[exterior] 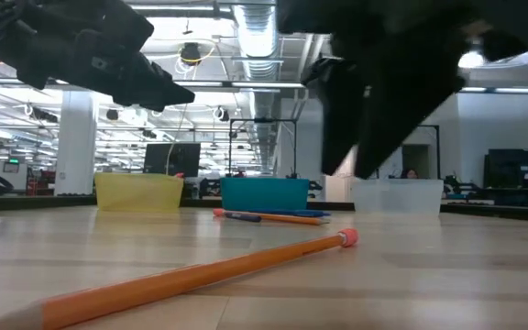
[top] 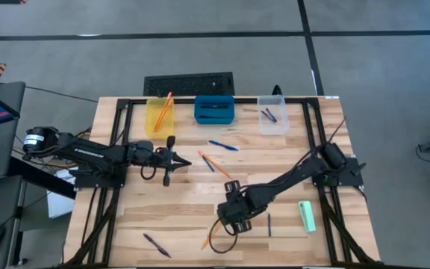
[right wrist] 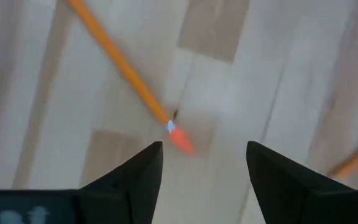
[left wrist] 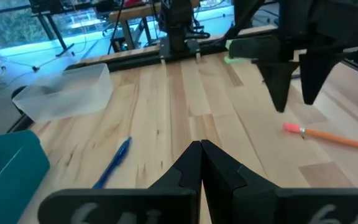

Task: Sort crayons/erasers/pens/pencils in bins
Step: Put the orange pencil into the transparent yellow bin

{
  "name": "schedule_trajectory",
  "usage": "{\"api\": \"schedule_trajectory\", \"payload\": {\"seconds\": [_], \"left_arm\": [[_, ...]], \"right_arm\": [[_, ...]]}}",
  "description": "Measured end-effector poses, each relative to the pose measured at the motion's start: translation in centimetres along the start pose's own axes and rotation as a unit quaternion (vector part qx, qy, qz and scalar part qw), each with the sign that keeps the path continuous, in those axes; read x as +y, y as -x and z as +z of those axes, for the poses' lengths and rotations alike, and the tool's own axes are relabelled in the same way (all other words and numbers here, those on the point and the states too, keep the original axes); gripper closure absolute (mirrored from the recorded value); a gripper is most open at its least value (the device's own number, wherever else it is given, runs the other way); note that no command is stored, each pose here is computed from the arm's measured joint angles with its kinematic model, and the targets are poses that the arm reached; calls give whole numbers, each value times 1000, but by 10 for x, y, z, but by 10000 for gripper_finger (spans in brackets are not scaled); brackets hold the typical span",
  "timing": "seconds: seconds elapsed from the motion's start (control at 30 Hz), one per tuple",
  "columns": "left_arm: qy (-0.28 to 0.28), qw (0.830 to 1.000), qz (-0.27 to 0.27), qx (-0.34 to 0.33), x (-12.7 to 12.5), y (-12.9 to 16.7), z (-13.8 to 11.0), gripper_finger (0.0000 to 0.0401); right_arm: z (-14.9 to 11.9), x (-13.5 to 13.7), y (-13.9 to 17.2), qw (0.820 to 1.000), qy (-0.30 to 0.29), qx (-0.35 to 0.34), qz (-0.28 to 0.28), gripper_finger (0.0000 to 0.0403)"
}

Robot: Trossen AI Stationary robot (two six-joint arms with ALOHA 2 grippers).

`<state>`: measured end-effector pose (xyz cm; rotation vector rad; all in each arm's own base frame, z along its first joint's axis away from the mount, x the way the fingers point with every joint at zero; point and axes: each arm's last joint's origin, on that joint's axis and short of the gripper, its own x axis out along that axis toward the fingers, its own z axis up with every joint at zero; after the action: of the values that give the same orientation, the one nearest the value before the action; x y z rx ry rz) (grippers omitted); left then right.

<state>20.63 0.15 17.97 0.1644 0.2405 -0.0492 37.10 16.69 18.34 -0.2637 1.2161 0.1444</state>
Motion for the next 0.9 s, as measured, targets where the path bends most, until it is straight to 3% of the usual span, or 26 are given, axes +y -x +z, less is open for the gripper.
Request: {"api": "schedule_trajectory", "payload": {"seconds": [0.5,0.9], "left_arm": [[13,999,-12,38,-4,0,-7,401],[21,999,-11,43,-4,0,-8,401]], "right_arm": [[0,-6,-41,995,80,24,55,192],[3,-15,-42,992,106,12,69,237]]}}
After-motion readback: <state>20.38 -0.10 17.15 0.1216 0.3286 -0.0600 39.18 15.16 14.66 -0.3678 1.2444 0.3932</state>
